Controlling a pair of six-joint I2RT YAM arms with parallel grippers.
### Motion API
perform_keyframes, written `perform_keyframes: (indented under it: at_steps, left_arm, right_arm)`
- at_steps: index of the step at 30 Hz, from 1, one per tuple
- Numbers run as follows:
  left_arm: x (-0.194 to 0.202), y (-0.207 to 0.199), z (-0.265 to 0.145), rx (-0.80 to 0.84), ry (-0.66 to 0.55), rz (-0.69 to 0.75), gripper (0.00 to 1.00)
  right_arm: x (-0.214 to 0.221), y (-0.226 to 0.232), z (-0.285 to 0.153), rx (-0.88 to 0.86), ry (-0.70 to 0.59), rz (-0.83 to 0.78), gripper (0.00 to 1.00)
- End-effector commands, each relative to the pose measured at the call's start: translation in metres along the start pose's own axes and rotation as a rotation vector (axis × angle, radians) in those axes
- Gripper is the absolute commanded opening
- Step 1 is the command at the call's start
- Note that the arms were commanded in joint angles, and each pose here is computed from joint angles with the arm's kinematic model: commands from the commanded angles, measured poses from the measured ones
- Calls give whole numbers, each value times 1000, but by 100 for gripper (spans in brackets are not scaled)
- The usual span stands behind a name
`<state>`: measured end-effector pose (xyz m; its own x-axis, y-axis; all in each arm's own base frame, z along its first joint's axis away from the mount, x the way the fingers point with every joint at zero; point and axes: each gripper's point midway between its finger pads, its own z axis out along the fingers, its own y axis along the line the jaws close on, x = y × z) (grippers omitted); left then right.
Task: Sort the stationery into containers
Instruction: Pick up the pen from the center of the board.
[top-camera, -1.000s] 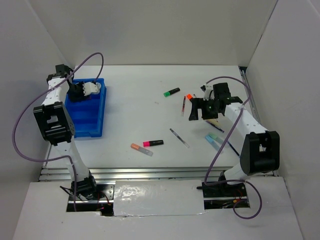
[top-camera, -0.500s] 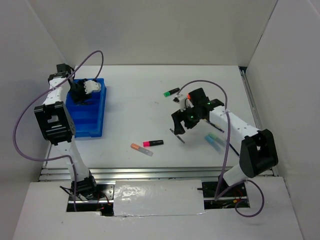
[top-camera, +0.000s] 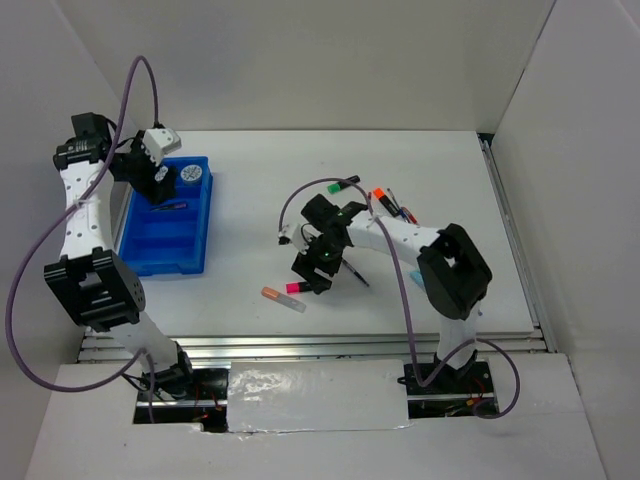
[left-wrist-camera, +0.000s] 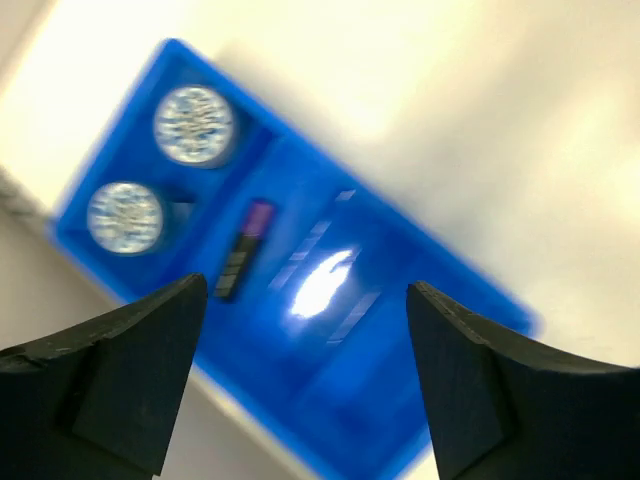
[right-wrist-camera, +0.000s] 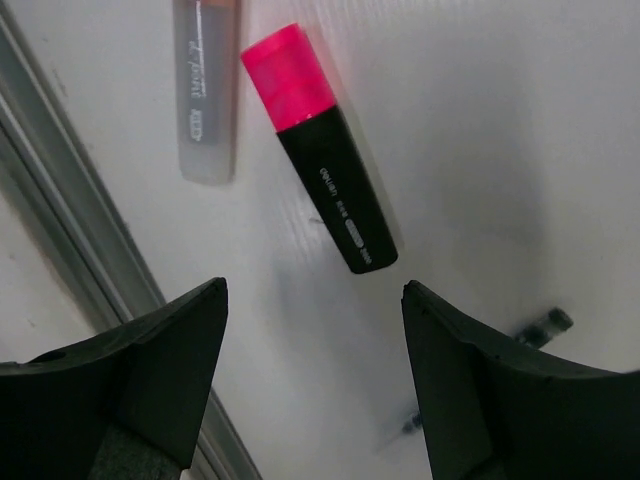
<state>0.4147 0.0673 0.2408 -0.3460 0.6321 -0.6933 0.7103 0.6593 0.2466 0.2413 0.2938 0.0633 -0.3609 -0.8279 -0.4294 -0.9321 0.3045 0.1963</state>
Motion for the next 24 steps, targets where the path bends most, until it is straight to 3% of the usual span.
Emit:
perform_keyframes:
  at_steps: [1,10,17,19,24]
  left_arm:
    - [-4,-45,-6,141,-94,-216,94]
    - [-30,-63,-29,71,-246,-299,94]
    - [-33,-80,-29,49,-292,-295,91]
    - [-34,-85,-27,66,-294,-319,88]
    - [-41,-92,-24,88,-331,-439,82]
  right_arm:
    - [-5,-8,3,24,54,-53,76]
    - [5,-20,40,155,151,-142,67]
    - [10,-14,59,196,175,-234,56]
    - [14,-13,66,186,194,-242,48]
    - [19,-19,67,164,215,-197,14]
